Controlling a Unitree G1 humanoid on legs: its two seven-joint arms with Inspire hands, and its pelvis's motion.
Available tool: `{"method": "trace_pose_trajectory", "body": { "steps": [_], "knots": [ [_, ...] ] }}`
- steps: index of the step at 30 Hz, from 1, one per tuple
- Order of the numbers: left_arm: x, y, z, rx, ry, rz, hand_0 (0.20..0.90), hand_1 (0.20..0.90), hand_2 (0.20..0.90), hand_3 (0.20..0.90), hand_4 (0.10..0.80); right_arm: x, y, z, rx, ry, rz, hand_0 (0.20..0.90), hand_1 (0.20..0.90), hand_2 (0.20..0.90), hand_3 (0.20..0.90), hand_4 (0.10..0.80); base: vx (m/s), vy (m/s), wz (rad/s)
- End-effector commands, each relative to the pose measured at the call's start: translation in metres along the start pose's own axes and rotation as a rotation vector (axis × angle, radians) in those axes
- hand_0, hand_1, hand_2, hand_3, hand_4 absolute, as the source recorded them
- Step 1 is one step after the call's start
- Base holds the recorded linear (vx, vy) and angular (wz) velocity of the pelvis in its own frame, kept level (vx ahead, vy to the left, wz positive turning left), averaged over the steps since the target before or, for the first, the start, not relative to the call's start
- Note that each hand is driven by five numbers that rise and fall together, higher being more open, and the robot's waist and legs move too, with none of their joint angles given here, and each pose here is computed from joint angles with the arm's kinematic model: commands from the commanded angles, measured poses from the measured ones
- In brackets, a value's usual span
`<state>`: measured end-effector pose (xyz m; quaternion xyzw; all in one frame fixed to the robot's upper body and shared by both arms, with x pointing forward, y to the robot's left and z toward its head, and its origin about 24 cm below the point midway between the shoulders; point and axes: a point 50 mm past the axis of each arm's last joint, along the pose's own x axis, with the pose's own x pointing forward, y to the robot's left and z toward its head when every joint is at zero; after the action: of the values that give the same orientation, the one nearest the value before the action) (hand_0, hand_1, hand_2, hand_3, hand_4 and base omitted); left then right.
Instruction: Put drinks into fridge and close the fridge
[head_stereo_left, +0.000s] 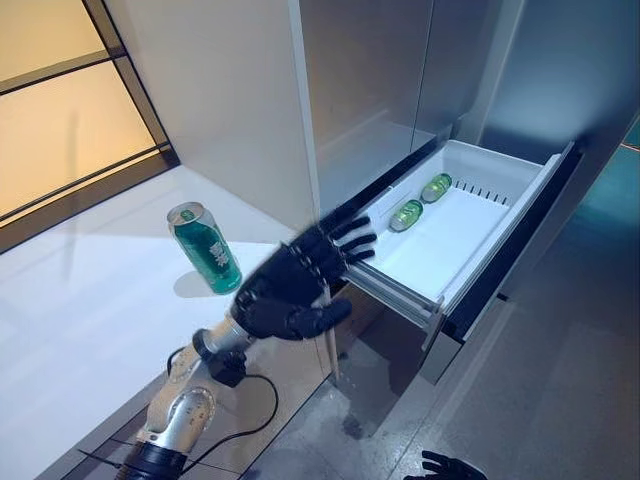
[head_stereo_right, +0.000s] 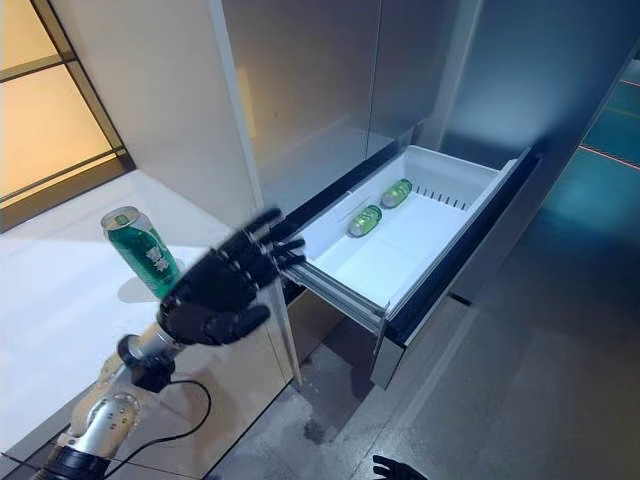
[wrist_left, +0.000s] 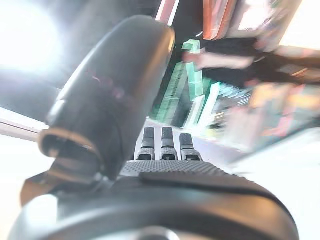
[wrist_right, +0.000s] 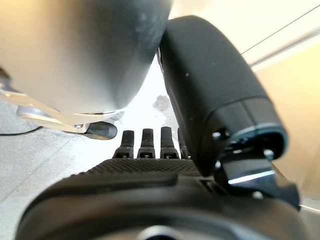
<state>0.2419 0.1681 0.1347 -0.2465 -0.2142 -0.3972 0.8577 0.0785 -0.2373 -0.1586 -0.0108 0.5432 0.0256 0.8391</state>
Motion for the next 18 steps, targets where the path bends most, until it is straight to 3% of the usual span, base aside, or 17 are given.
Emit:
{"method": "trace_pose_trajectory", "body": {
  "steps": [1, 5, 9, 18],
  "knots": [
    [0.018, 0.013, 0.075, 0.307, -0.36, 0.134, 0.9, 0.9, 0.9, 0.9, 0.8, 0.003, 0.013, 0.0, -0.037, -0.013, 0.02, 0.9, 0.9, 0.9, 0.9, 0.8, 0.016, -0.014, 0.04],
    [0.014, 0.011, 0.103, 0.661, -0.428, 0.296, 0.9, 0.9, 0.9, 0.9, 0.8, 0.004, 0.019, -0.003, -0.035, -0.006, 0.02, 0.9, 0.9, 0.9, 0.9, 0.8, 0.002, -0.002, 0.01],
    [0.015, 0.017, 0.115, 1.002, -0.355, 0.465, 0.9, 0.9, 0.9, 0.9, 0.8, 0.004, 0.021, -0.003, -0.031, -0.006, 0.024, 0.9, 0.9, 0.9, 0.9, 0.8, 0.0, -0.004, 0.01],
    [-0.001, 0.048, 0.126, 1.01, -0.27, 0.675, 0.9, 0.9, 0.9, 0.9, 0.8, 0.005, 0.021, -0.001, -0.028, 0.003, 0.026, 0.9, 0.9, 0.9, 0.9, 0.8, 0.002, -0.003, 0.01]
  ]
}}
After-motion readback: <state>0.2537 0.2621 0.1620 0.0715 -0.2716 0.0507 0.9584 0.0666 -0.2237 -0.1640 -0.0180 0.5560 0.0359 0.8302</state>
